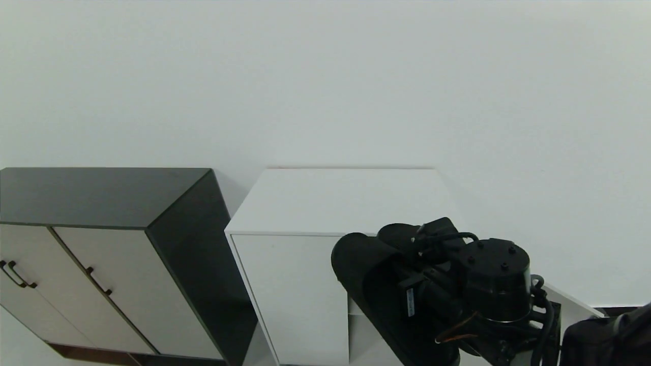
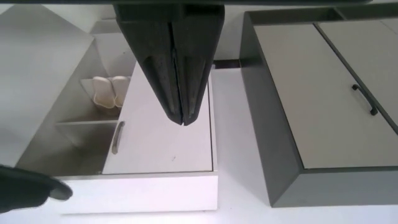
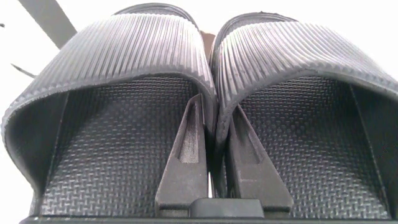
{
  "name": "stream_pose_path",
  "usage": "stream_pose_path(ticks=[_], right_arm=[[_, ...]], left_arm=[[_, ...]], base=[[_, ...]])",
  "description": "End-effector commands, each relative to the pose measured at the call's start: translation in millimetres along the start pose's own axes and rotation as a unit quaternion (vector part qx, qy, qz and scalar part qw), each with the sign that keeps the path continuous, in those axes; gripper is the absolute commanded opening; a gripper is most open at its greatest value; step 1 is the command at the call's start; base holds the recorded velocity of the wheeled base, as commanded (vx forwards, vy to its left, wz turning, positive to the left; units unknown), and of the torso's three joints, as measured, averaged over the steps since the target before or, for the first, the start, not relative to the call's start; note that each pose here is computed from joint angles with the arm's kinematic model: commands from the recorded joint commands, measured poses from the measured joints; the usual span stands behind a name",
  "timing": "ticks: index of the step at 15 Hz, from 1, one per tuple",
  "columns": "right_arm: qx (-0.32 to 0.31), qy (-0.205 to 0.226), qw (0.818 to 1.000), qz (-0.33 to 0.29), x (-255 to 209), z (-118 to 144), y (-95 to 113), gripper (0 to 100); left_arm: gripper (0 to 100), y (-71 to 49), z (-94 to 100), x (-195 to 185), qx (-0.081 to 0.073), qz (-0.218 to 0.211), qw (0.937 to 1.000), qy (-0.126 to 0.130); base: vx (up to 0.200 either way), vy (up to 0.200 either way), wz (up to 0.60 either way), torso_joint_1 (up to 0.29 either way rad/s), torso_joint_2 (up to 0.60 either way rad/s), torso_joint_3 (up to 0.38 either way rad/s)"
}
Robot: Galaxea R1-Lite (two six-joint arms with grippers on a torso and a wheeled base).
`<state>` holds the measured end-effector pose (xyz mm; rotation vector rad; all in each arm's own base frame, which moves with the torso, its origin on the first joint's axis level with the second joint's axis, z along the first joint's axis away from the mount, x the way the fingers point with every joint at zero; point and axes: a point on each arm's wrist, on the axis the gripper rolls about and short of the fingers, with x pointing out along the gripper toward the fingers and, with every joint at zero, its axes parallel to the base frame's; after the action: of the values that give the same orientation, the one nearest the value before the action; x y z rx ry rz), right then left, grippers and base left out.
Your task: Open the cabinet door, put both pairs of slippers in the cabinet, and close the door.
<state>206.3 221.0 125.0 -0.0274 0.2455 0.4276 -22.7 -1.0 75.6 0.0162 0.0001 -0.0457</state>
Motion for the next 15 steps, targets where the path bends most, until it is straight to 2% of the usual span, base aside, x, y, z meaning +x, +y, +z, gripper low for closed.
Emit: stream_pose_path(ticks=[1,6,11,15], right_arm=[[0.002,-0.009,1.0,0.007,-12.6,4.6,-0.2,0],[-0.01,0.005,1.0,0.002,-29.5,-7.6,3.0,0],[-0.006,0.001,1.0,0.003,-30.0,-7.9,3.2,0],[-0.007,-0.001,1.0,0.005,-29.4,-9.4,3.8,0]], left_arm=[[0,0.0,0.0,0.0,0.0,0.0,1.0,0.0],[0,0.0,0.0,0.0,0.0,0.0,1.0,0.0],[0,0.0,0.0,0.0,0.0,0.001,1.0,0.0],[0,0.0,0.0,0.0,0.0,0.0,1.0,0.0]], base=[[0.0,0.0,0.0,0.0,0.0,0.0],[0.0,0.0,0.0,0.0,0.0,0.0],[0.0,0.0,0.0,-0.009,0.02,0.013],[0.0,0.0,0.0,-0.141,0.33,0.176]])
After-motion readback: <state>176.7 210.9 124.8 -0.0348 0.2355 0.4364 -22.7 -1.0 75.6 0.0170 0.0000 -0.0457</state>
